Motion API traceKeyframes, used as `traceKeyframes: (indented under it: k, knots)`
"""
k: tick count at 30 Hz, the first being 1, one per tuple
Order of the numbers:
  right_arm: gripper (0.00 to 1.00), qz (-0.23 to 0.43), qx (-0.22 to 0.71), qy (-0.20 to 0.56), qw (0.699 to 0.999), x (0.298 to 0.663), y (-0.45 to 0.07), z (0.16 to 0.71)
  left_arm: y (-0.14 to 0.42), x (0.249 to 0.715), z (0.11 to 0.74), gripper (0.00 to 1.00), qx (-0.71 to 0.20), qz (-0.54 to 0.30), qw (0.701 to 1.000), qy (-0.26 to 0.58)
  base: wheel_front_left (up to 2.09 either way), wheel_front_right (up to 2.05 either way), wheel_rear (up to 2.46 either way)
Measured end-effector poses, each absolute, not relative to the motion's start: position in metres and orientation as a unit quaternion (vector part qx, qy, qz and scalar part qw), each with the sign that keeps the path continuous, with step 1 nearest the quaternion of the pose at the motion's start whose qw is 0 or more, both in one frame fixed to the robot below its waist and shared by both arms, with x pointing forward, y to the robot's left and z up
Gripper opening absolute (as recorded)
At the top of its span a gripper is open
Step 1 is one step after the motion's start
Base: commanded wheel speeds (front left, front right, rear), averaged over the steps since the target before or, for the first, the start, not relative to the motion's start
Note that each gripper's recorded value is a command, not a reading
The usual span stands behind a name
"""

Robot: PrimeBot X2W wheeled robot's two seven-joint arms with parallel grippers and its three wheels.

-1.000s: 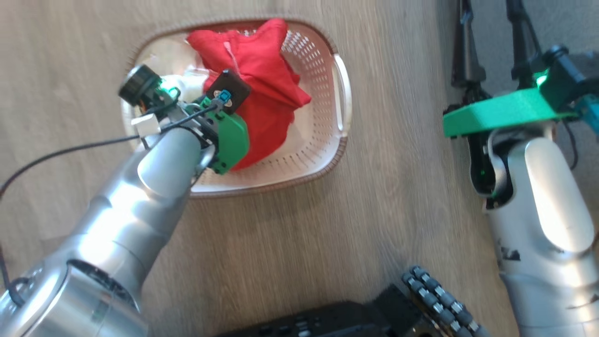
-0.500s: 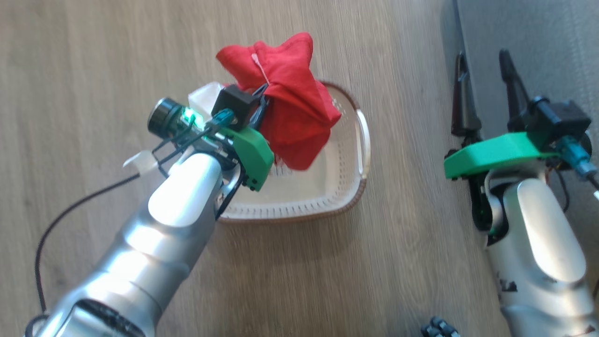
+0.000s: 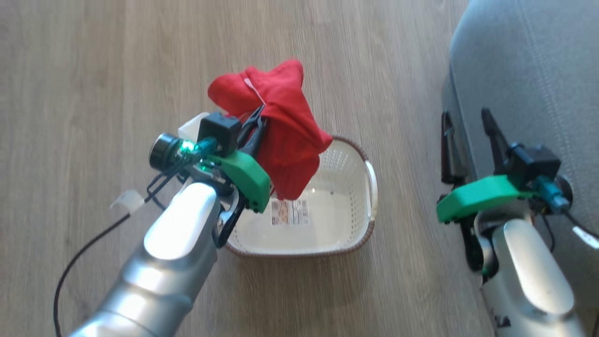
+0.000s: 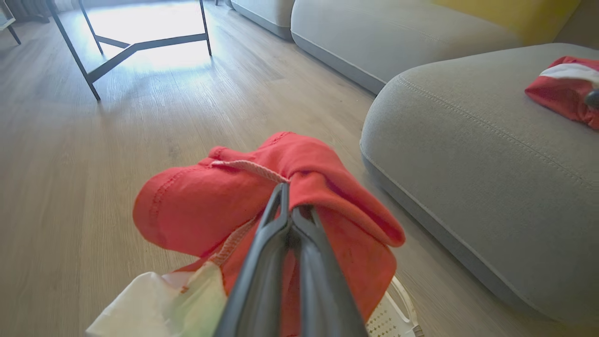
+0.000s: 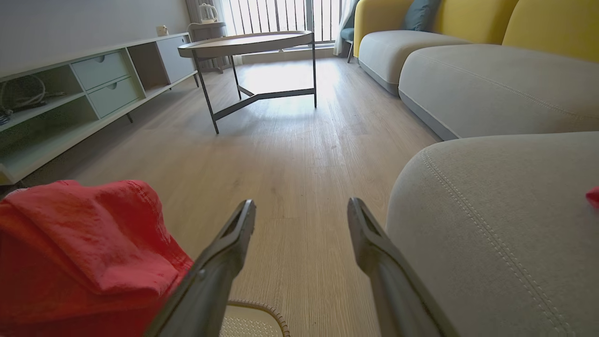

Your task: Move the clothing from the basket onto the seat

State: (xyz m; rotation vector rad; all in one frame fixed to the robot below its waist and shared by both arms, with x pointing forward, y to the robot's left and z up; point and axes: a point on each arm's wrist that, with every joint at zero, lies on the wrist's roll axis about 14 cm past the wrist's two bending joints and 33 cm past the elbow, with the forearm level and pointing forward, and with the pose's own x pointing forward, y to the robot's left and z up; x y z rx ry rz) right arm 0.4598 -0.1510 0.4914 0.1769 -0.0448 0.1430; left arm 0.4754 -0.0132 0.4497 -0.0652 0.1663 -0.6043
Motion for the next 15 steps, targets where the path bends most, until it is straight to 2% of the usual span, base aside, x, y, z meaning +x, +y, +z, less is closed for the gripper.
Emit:
traceKeyframes:
  k: [15]
  knots:
    - [1.00, 0.090, 0.104, -0.028, 0.990, 0.419, -0.137, 0.505, -0.001, 0.457, 0.526, 0.00, -0.057, -0.275, 0.960, -0.013, 0.00, 0.00, 0.00]
